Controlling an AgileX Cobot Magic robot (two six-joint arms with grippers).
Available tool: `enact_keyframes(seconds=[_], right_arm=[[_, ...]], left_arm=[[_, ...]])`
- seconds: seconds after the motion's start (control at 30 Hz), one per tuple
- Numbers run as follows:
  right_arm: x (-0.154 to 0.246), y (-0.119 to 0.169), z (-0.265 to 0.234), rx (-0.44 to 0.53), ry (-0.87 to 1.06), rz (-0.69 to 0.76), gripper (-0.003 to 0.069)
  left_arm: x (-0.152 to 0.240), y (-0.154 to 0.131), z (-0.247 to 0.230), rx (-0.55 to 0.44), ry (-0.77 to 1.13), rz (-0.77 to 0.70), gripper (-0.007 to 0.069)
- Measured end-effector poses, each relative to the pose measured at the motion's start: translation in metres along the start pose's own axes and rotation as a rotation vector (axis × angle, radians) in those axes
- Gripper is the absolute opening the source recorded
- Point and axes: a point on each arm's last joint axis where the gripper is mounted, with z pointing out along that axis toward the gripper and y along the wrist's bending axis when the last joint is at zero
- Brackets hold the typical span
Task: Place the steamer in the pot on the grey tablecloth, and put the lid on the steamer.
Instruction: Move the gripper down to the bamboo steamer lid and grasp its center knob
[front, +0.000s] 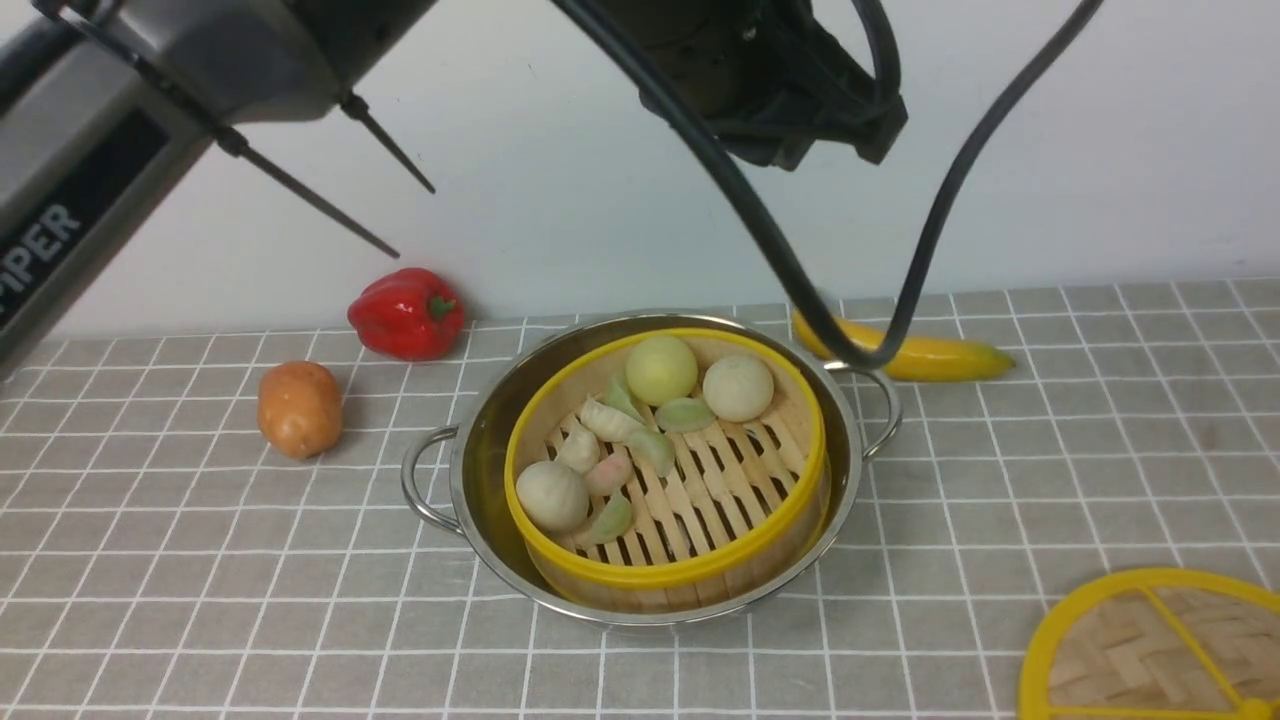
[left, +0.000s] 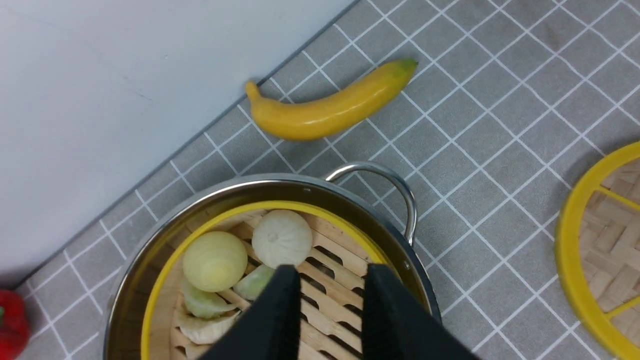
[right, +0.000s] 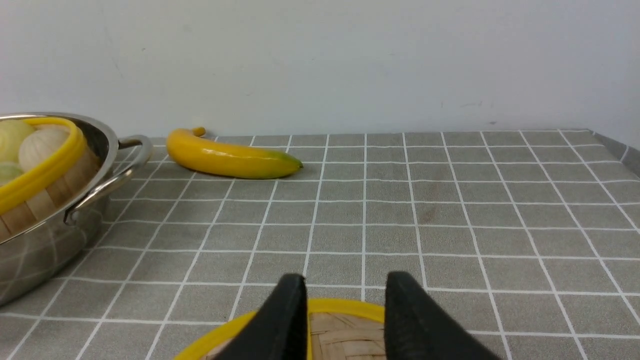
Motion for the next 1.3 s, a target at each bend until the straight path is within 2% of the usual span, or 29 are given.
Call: enact_keyframes(seconds=[0.3,0.4,0.53,0.57,0.63,0.67,0.7,0.77,0.8,0.9,0.93,0.97,1.07,1.1,1.13,1.3], right_arm=[[0.000,0.000,0.000,0.000,0.000,0.000,0.0242],[0.000,0.000,0.000,0.000,0.000,0.000,0.0242],[0.000,0.000,0.000,0.000,0.000,0.000,0.0242],[0.000,0.000,0.000,0.000,0.000,0.000,0.0242],[0.000,0.000,0.000,0.000,0.000,0.000,0.0242],[0.000,0.000,0.000,0.000,0.000,0.000,0.0242],[0.000,0.000,0.000,0.000,0.000,0.000,0.0242],[0.000,0.000,0.000,0.000,0.000,0.000,0.0242],[0.000,0.000,0.000,0.000,0.000,0.000,0.0242],[0.000,0.000,0.000,0.000,0.000,0.000,0.0242],[0.000,0.000,0.000,0.000,0.000,0.000,0.0242],[0.000,0.000,0.000,0.000,0.000,0.000,0.0242],[0.000,0.000,0.000,0.000,0.000,0.000,0.0242],[0.000,0.000,0.000,0.000,0.000,0.000,0.0242],[0.000,0.000,0.000,0.000,0.000,0.000,0.0242],[0.000,0.000,0.000,0.000,0.000,0.000,0.0242]], left_arm=[[0.001,0.004,-0.012,-0.027,-0.016,0.015,0.0169],[0.008,0.007,-0.043,-0.040,-0.076,0.025,0.0170],[0.037,0.021,-0.096,-0.133,-0.229,0.058,0.0181],[0.040,0.021,-0.095,-0.136,-0.235,0.062,0.0181],[0.072,0.038,-0.122,-0.198,-0.339,0.049,0.0188],[0.076,0.039,-0.123,-0.202,-0.333,0.045,0.0189],[0.102,0.050,-0.128,-0.238,-0.361,0.012,0.0190],[0.123,0.058,-0.128,-0.256,-0.379,-0.027,0.0191],[0.158,0.067,-0.123,-0.290,-0.370,-0.096,0.0190],[0.213,0.074,-0.112,-0.342,-0.368,-0.204,0.0201],[0.217,0.075,-0.111,-0.348,-0.360,-0.210,0.0201],[0.252,0.073,-0.099,-0.375,-0.344,-0.268,0.0202],[0.306,0.065,-0.087,-0.431,-0.338,-0.344,0.0210],[0.309,0.064,-0.084,-0.428,-0.328,-0.345,0.0210],[0.336,0.056,-0.077,-0.455,-0.333,-0.371,0.0211],[0.394,0.032,-0.058,-0.513,-0.404,-0.385,0.0223]])
